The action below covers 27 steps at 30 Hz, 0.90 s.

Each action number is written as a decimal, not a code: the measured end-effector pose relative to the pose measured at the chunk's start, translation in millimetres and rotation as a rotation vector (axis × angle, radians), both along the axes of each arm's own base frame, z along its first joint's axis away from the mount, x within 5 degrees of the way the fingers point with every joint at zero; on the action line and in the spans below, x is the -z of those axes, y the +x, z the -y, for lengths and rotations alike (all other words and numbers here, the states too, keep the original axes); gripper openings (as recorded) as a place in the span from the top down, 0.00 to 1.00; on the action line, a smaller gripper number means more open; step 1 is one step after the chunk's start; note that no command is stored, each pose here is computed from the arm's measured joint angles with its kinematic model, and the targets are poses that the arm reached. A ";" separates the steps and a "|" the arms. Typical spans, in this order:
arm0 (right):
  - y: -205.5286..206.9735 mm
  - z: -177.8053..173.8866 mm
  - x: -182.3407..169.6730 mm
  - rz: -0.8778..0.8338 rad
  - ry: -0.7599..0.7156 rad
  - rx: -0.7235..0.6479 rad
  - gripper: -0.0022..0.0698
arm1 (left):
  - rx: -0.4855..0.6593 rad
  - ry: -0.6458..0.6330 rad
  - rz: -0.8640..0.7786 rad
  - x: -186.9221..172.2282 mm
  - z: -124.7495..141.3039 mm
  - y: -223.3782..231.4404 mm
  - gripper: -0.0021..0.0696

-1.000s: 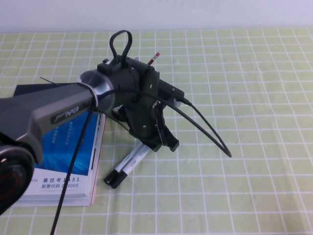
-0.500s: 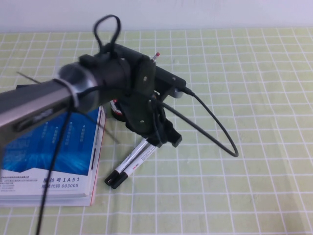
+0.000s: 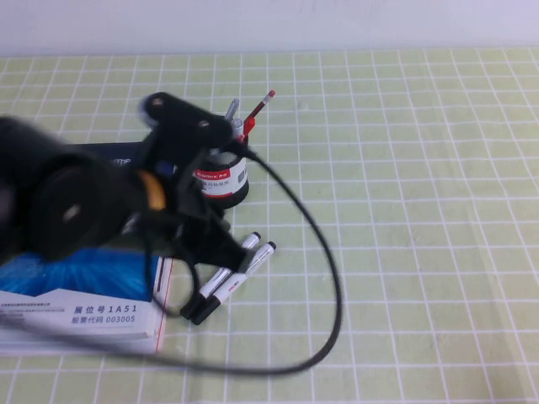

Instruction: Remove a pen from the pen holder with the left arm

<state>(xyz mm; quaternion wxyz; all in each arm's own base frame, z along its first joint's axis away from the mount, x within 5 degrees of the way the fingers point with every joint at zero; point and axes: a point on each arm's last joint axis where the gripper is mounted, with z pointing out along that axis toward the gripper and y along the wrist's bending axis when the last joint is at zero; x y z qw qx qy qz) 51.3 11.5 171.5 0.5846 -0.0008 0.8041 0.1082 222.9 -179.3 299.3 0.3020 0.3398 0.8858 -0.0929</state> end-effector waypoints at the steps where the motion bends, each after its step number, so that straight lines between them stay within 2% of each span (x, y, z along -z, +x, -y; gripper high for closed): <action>1: 0.0 0.0 0.0 0.000 0.000 0.000 0.99 | -0.006 -0.023 0.020 -1.6 -5.9 -7.3 0.97; 9: 0.0 0.0 0.0 0.000 0.000 0.000 0.99 | -0.065 -0.218 0.160 7.2 -45.5 -56.7 0.97; 17: 0.0 0.0 0.0 0.000 0.000 0.000 0.99 | -0.035 -0.132 0.176 35.4 -61.1 -71.2 0.97; 27: 0.0 0.0 0.0 0.000 0.000 0.000 0.99 | -0.018 -0.179 0.251 33.1 -58.3 -68.2 0.97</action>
